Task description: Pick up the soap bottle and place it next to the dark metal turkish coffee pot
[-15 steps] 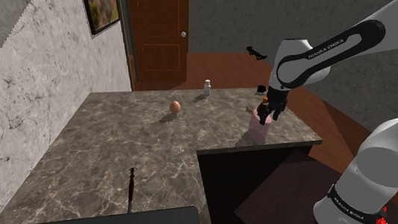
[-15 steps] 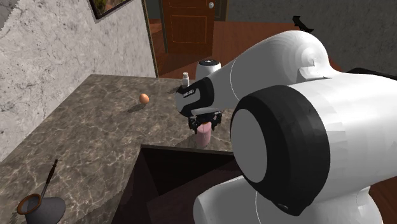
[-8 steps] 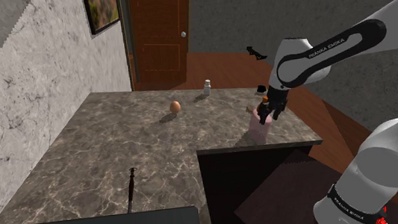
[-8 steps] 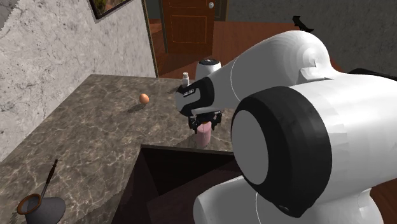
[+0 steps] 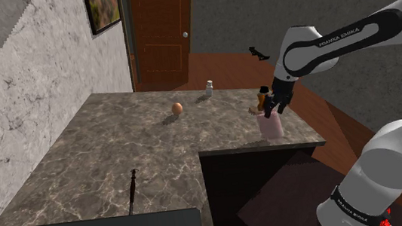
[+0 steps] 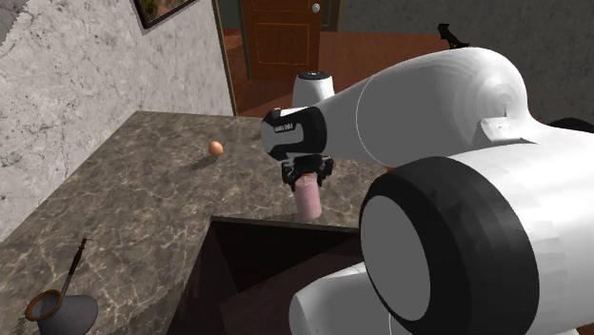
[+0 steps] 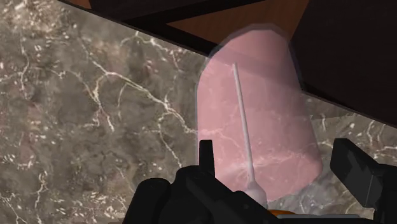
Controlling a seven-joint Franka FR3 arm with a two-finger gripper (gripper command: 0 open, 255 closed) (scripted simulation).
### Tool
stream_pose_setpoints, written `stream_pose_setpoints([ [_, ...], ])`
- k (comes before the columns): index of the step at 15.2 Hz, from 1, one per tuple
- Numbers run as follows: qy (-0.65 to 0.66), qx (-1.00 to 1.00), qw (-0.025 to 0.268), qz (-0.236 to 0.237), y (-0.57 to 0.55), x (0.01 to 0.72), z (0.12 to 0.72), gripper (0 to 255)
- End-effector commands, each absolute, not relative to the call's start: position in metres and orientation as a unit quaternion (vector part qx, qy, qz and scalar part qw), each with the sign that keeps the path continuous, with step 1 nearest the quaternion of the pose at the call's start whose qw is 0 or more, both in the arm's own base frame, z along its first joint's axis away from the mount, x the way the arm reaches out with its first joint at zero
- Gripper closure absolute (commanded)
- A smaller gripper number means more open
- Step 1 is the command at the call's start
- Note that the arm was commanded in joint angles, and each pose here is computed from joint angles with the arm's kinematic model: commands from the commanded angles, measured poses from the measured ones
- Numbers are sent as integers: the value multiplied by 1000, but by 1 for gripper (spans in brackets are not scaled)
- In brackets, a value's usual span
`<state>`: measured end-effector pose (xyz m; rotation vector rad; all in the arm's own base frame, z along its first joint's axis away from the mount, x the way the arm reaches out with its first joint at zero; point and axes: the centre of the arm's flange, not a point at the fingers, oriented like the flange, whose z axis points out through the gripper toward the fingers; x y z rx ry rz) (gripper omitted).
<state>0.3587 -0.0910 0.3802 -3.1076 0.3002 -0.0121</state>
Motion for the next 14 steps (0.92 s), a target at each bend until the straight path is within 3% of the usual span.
stream_pose_setpoints([
  [1, 96, -995, 10, -4, -90, 358, 392, 255],
  [14, 96, -995, 10, -4, -90, 358, 461, 255],
])
